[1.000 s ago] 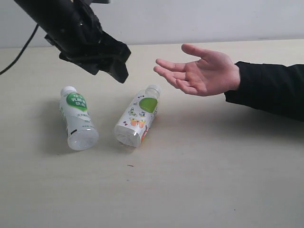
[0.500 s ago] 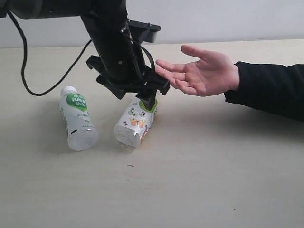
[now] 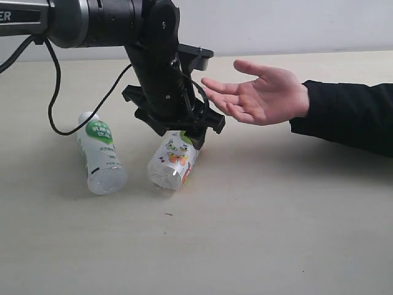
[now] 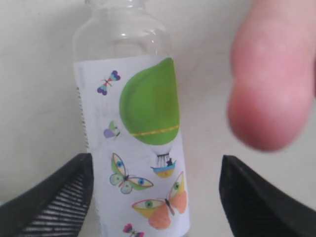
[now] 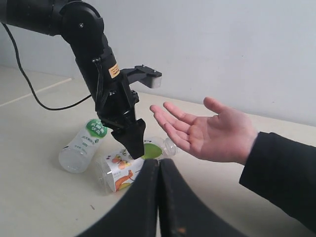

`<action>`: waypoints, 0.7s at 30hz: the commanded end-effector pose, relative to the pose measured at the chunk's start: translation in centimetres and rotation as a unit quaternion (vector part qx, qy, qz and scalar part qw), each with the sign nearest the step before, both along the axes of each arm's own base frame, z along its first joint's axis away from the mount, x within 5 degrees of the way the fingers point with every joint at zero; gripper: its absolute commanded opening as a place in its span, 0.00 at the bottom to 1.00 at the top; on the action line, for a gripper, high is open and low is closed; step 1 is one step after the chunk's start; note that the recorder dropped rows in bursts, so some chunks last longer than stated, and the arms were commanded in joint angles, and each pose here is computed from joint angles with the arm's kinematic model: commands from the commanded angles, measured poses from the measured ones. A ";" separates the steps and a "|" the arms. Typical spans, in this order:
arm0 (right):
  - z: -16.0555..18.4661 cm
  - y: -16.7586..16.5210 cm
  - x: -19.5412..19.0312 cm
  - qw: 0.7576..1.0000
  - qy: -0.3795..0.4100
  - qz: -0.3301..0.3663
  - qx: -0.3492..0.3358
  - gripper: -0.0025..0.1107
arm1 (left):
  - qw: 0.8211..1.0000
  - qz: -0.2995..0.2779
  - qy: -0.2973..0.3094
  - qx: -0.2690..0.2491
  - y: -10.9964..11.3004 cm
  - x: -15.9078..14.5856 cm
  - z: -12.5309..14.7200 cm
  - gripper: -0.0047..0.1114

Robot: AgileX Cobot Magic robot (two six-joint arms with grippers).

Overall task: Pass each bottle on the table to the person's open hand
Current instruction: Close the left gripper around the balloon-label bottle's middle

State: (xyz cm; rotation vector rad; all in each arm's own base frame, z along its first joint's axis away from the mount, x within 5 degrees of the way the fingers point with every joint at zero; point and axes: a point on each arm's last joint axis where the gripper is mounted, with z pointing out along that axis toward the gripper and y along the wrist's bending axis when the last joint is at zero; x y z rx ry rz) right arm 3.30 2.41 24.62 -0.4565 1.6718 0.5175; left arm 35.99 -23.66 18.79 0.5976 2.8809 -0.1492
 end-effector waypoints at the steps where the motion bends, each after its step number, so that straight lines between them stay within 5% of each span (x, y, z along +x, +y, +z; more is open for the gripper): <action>1: 0.0 0.0 0.0 1.000 -0.007 0.000 0.004 0.02 | 1.000 -0.003 -0.015 0.004 0.0 0.2 0.4 0.64; 21: 0.0 0.0 0.0 1.000 -0.007 0.000 0.004 0.02 | 1.000 -0.002 0.011 0.018 -0.3 0.6 -2.6 0.64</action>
